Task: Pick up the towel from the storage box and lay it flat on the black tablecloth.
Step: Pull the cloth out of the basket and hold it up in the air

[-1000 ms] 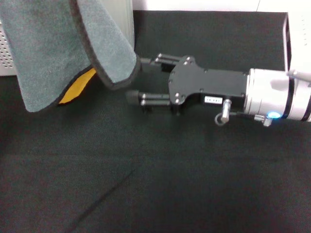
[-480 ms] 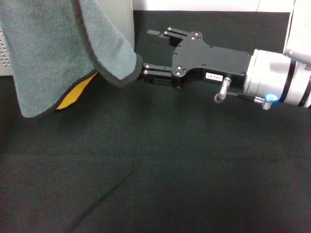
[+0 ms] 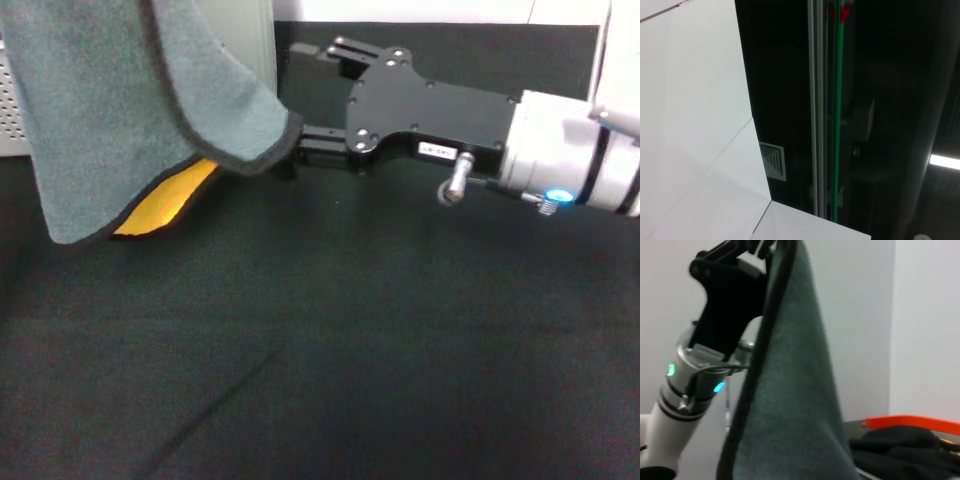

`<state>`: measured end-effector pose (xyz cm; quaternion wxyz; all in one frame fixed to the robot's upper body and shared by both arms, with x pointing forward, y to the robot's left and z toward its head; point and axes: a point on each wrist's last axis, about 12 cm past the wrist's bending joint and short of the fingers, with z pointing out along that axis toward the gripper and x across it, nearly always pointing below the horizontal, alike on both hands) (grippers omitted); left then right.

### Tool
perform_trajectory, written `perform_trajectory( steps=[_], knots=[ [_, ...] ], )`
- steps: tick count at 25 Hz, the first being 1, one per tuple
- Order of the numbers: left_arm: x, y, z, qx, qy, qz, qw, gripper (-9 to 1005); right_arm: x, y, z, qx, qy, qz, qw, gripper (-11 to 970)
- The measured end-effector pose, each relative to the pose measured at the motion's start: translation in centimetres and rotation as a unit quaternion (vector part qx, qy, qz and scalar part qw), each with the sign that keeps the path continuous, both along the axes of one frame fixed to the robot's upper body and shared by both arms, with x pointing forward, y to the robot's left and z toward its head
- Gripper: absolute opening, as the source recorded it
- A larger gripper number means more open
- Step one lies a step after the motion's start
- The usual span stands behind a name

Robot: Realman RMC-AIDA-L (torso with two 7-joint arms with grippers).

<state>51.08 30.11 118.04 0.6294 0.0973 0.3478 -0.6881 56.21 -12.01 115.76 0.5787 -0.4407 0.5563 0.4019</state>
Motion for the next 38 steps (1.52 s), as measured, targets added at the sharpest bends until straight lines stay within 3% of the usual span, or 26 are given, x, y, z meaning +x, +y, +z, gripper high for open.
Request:
perform_trajectory(
  steps=[5,13,22,38],
  knots=[
    [0.0,0.0,0.0,-0.001,-0.002,0.003,1.000,18,-0.2,-1.1,-0.2,0.009,0.004,-0.020,1.000,766],
    [0.3,-0.1,0.0,0.000,0.002,0.007,1.000,18,-1.9,0.3,0.9,0.027,-0.041,0.055,0.997,766],
    [0.2,-0.2,-0.3,-0.001,0.009,0.005,1.000,18,-2.3,-2.4,0.4,0.080,-0.048,-0.012,0.996,766],
    [0.4,-0.5,-0.8,-0.005,0.019,0.008,1.000,18,-3.4,0.7,0.1,0.058,-0.049,0.058,0.995,754]
  ],
)
